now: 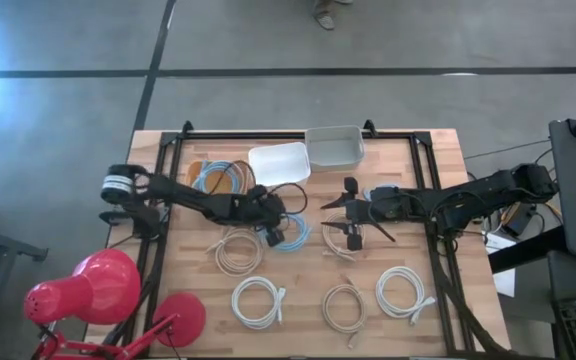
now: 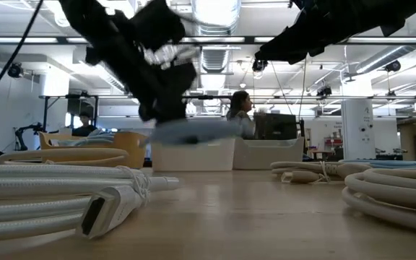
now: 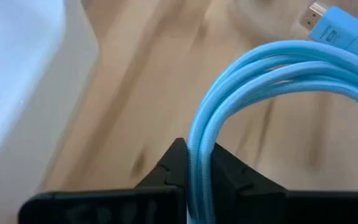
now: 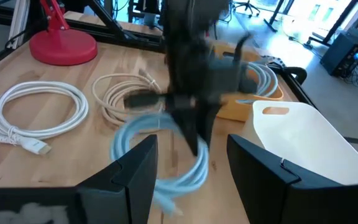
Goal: Sort HDMI cables
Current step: Put the left blue HDMI cable into the orange bin
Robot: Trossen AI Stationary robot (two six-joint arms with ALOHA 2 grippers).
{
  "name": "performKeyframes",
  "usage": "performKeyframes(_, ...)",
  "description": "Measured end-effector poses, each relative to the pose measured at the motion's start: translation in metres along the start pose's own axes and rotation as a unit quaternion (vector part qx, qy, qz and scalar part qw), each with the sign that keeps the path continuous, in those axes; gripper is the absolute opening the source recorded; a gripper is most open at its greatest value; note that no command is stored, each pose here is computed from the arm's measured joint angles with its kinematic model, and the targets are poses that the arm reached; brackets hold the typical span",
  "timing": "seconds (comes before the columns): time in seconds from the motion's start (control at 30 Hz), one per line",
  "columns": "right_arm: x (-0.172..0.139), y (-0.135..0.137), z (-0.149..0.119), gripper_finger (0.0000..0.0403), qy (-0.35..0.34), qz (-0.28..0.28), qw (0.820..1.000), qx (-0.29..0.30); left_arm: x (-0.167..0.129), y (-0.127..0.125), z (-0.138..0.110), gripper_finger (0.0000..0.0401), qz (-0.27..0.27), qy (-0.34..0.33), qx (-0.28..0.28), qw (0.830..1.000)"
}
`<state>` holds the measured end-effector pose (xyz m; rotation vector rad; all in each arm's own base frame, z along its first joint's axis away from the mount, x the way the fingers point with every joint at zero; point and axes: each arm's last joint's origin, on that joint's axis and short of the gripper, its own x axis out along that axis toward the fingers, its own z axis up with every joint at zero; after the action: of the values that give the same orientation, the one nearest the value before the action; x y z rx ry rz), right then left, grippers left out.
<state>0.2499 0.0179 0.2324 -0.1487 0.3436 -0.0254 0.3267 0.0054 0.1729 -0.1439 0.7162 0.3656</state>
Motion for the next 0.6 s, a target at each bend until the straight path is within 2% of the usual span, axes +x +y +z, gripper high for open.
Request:
performKeyframes(0.1, 0.000, 0.000, 0.000, 0.0187, 0.000, 0.000, 1.000, 0.000, -0.021, 0.003, 0.012, 0.0037, -0.001, -0.023, -0.003, 1.000)
performKeyframes(0.17, 0.000, 0.000, -0.001, 0.0187, 0.001, 0.000, 1.000, 0.001, -0.038, 0.007, 0.019, 0.0034, 0.020, -0.039, 0.003, 0.999)
performKeyframes(0.33, 0.000, 0.000, -0.002, 0.0187, 0.002, 0.000, 1.000, 0.006, -0.081, 0.026, 0.022, 0.0033, 0.152, -0.047, 0.028, 0.987)
performKeyframes(0.43, 0.000, 0.000, -0.002, 0.0187, 0.003, 0.000, 1.000, 0.011, -0.103, 0.039, 0.016, 0.0038, 0.249, -0.036, 0.034, 0.967)
performKeyframes(0.6, 0.000, 0.000, -0.002, 0.0187, 0.003, 0.000, 1.000, 0.017, -0.128, 0.058, 0.002, 0.0036, 0.396, -0.023, 0.042, 0.917)
